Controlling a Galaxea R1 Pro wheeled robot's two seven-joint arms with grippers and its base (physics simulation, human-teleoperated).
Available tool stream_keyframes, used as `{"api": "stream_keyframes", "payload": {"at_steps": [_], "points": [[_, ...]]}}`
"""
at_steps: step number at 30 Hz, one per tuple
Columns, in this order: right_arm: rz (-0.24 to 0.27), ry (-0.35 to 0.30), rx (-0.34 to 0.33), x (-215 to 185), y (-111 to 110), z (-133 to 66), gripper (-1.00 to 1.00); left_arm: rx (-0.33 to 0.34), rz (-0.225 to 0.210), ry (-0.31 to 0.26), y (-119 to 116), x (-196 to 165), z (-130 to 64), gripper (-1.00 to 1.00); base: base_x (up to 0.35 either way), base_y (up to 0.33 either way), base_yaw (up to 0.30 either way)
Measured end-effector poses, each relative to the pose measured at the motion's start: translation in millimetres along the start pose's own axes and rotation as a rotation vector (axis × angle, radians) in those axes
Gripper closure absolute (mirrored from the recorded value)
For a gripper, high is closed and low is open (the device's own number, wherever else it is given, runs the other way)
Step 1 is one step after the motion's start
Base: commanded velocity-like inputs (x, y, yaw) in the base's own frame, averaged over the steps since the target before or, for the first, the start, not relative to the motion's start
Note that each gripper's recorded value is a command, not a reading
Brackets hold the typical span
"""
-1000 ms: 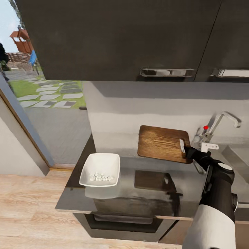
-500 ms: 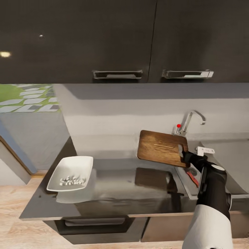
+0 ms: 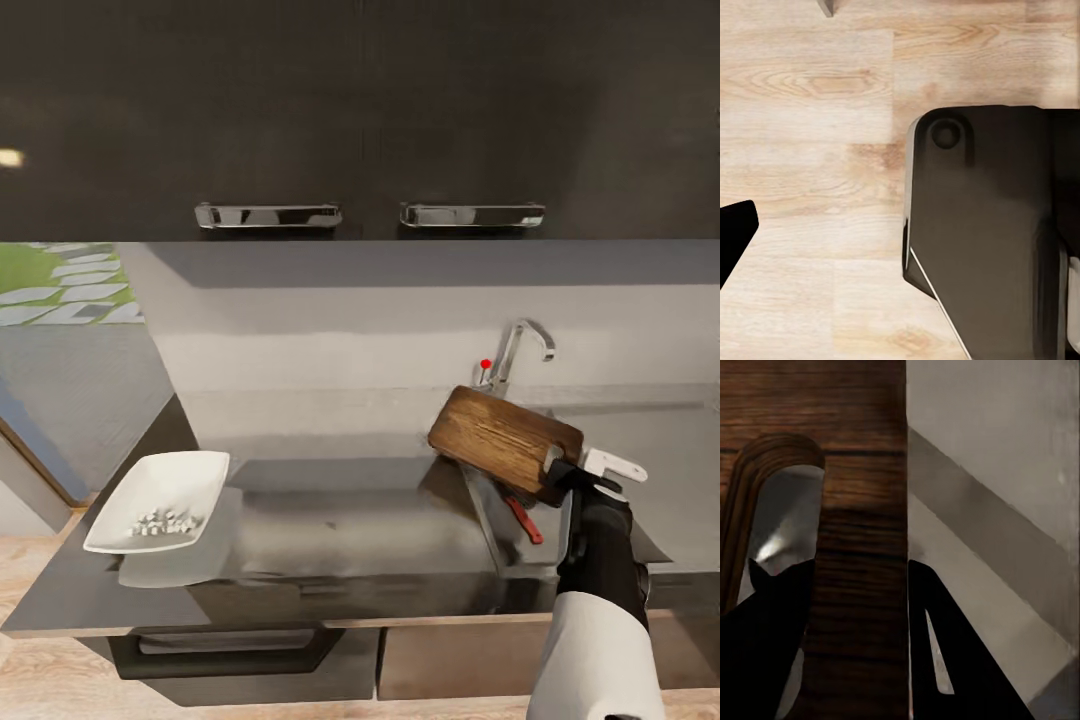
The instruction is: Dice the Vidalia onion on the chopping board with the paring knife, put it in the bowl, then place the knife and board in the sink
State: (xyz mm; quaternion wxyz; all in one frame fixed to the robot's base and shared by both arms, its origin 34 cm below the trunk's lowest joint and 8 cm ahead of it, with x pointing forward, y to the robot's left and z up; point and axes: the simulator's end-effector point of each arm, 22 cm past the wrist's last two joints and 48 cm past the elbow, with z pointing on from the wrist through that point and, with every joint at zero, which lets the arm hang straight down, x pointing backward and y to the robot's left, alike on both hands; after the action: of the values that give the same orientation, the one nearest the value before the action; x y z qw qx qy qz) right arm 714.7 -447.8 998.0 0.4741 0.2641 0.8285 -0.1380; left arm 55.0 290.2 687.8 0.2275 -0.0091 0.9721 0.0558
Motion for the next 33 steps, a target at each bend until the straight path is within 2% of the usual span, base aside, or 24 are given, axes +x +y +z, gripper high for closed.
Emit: {"api": "stream_keyframes", "payload": {"at_steps": [2, 4, 6, 12, 14, 20, 23, 33], "points": [[0.104, -0.005, 0.060, 0, -12, -0.5, 1.00, 0.000, 0.001, 0.000, 0, 0, 0.0, -1.00, 0.000, -0.013, 0.000], [0.184, -0.016, 0.111, -1, -23, -1.3, 1.00, 0.000, 0.001, 0.000, 0, 0, 0.0, -1.00, 0.000, -0.004, 0.000], [0.222, -0.016, 0.153, 3, -31, -1.1, 1.00, 0.000, 0.001, 0.000, 1, 0, 0.0, -1.00, 0.000, -0.001, 0.000], [0.239, 0.021, 0.302, 28, -56, -2.8, 1.00, -0.001, 0.001, -0.003, 1, -1, 0.5, -1.00, 0.000, 0.000, 0.000], [0.278, 0.038, 0.331, 34, -61, -4.6, 1.00, 0.000, 0.000, -0.007, 0, -2, 1.0, -1.00, 0.000, 0.000, 0.000], [0.457, 0.153, 0.465, 70, -77, -18.0, 1.00, -0.001, 0.002, -0.006, 1, -2, 0.9, -1.00, 0.000, 0.000, 0.000], [0.482, 0.168, 0.478, 75, -78, -19.4, 1.00, -0.001, 0.002, -0.005, 1, -2, 0.7, -1.00, 0.007, 0.000, 0.000], [0.480, 0.181, 0.490, 83, -79, -16.6, 1.00, -0.004, 0.004, 0.011, 3, 2, -2.1, -1.00, 0.143, 0.085, 0.000]]}}
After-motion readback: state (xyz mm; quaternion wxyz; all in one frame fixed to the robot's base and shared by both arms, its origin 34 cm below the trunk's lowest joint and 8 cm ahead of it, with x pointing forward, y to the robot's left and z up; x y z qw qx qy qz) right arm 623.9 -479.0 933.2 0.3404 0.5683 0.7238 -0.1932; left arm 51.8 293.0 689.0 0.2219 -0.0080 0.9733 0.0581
